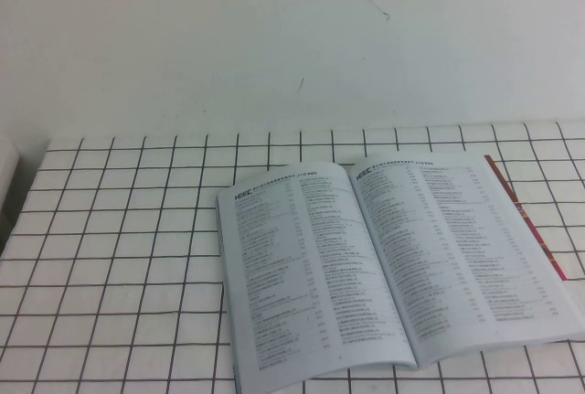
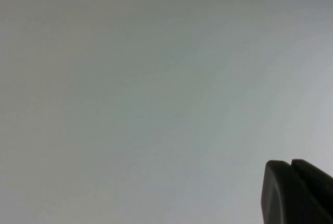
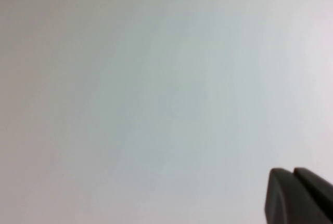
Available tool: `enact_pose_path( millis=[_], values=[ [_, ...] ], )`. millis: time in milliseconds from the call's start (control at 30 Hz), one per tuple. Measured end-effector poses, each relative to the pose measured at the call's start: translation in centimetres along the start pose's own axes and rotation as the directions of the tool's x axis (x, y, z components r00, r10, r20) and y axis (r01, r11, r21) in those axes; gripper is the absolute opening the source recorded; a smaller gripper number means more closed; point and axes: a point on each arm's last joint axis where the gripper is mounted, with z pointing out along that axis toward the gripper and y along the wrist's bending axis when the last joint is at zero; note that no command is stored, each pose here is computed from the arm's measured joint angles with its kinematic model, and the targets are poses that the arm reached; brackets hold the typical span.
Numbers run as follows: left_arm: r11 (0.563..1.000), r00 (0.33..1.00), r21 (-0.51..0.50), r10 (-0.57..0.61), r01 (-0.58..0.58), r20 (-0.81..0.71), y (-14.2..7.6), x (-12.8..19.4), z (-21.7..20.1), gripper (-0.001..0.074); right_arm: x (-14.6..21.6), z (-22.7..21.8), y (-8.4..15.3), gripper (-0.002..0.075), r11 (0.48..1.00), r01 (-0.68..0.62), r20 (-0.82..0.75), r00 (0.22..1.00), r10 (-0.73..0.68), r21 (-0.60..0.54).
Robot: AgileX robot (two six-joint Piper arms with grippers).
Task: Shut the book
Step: 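Close the open booklet and leave it lying on the table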
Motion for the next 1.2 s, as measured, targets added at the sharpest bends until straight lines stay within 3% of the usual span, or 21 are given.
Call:
enact_pose_path(
  millis=[200,367,500,633,733,867,1033,1200],
  values=[
    [0.995,0.991,0.044,-0.091,0.087,0.098,-1.6,-5.2,3.5,-0.0003,-7.3,2.8,1.9,-0.0003,0.989,0.105,0.165,0.982,-0.087,-0.105],
    [0.996,0.996,0.029,-0.081,0.08,0.041,-3.4,-10.7,6.6,-0.0003,-14.6,6.4,3.3,-0.0003,0.978,0.17,0.253,0.958,-0.135,-0.123],
    [1.0,0.996,-0.013,-0.012,0.01,-0.088,-4.1,-13.0,9.2,-0.0003,-17.3,10.7,3.7,-0.0003,0.983,0.146,0.114,0.984,-0.133,-0.11],
    [0.997,0.957,-0.072,0.013,-0.035,-0.29,-3.7,-11.8,11.8,-0.0003,-16.0,15.4,3.5,-0.0003,0.992,0.109,-0.228,0.966,-0.122,-0.068],
    [0.99,0.878,-0.125,-0.003,-0.065,-0.478,-2.8,-9.0,13.0,-0.0003,-12.3,18.1,3.0,-0.0003,0.994,0.106,-0.538,0.836,-0.104,-0.028],
    [0.979,0.771,-0.156,0.0,-0.128,-0.637,-1.7,-5.9,13.6,-0.0003,-6.3,19.3,2.3,-0.0003,0.983,0.173,-0.828,0.54,-0.151,-0.067],
    [0.968,0.646,-0.188,-0.039,-0.164,-0.762,-0.8,-2.9,13.4,-0.0003,-1.6,19.7,2.4,-0.0003,0.992,0.106,-0.947,0.305,-0.104,-0.074],
    [0.944,0.378,-0.264,-0.176,-0.195,-0.909,0.3,1.2,12.1,-0.0003,2.2,20.3,2.9,-0.0003,1.0,0.016,-0.986,0.163,-0.028,-0.026]
  ],
)
